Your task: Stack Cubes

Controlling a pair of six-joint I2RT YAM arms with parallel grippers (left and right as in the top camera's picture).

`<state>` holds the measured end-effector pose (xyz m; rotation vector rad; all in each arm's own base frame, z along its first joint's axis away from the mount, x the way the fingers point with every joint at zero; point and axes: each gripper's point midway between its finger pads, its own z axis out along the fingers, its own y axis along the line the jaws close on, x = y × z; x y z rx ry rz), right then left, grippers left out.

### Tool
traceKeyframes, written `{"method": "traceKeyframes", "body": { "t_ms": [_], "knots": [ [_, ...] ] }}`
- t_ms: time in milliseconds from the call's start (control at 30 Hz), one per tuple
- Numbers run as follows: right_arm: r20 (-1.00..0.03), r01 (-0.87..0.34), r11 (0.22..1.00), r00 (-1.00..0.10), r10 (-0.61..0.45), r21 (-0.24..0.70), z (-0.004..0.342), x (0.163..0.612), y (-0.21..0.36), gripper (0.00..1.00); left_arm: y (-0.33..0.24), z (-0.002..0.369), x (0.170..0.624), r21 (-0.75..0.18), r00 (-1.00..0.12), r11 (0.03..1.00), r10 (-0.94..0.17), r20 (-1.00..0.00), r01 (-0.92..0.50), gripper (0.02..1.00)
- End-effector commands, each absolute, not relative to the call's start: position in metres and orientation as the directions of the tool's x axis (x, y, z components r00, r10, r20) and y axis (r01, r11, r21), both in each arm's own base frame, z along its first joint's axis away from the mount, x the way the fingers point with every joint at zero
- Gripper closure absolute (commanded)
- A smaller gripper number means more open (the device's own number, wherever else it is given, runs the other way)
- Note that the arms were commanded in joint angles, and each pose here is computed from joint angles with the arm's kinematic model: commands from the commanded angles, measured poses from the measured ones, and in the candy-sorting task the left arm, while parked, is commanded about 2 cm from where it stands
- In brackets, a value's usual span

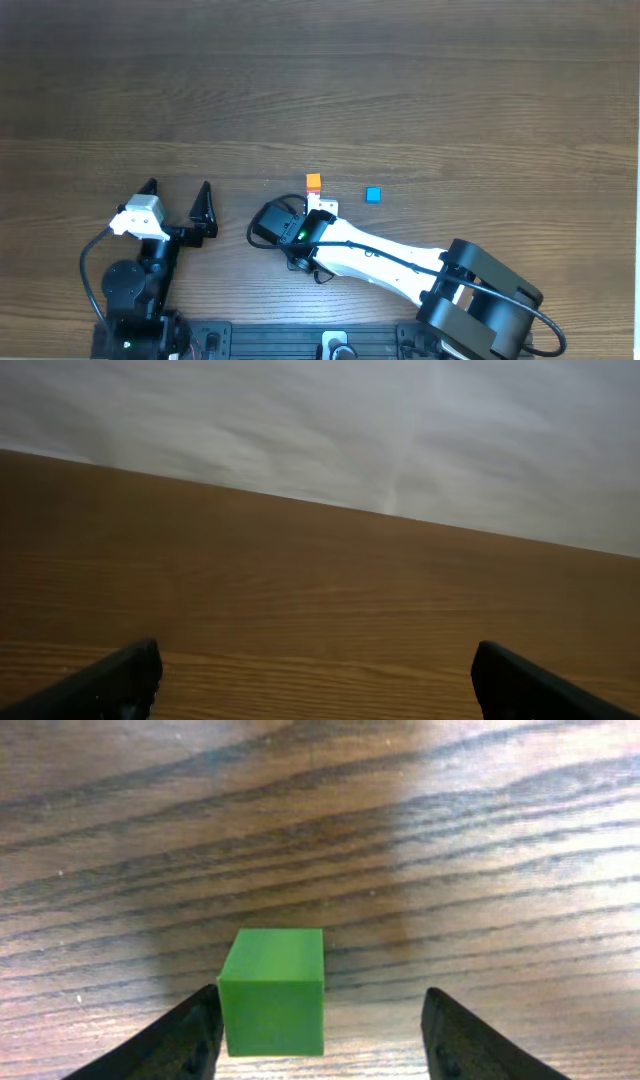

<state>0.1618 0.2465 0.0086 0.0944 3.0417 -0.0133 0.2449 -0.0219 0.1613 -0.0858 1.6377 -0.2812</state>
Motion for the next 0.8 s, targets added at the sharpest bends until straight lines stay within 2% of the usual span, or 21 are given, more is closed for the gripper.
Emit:
{"method": "traceKeyframes", "body": {
  "t_ms": [33,300,533,700,800],
  "knots": [
    [-0.138,0.070,0.998,-0.988,0.070,0.005,0.0114,0.1699,0.2524,0.406,-0.0192,0.1601,0.2451,-0.219,-0.084,0.970,-0.211,-0.974,0.101,0.018],
    [-0.144,0.069,0.997,-0.987,0.071,0.019,0.0117,0.1714,0.2559,0.432,-0.0192,0.1601,0.2451,-0.219,-0.084,0.970,-0.211,-0.974,0.101,0.018],
    [-0.144,0.063,0.998,-0.987,0.065,0.018,0.0116,0.1700,0.2568,0.579,-0.0192,0.1601,0.2451,-0.219,-0.084,0.970,-0.211,-0.974,0.101,0.018],
    [-0.144,0.061,0.998,-0.988,0.063,0.018,0.0114,0.1693,0.2572,0.581,-0.0192,0.1601,0.2451,-0.219,-0.084,0.970,-0.211,-0.974,0.101,0.020],
    [-0.143,0.061,0.998,-0.988,0.063,0.017,0.0109,0.1692,0.2571,0.634,-0.0192,0.1601,0.2451,-0.219,-0.084,0.970,-0.211,-0.974,0.101,0.020]
  ]
}}
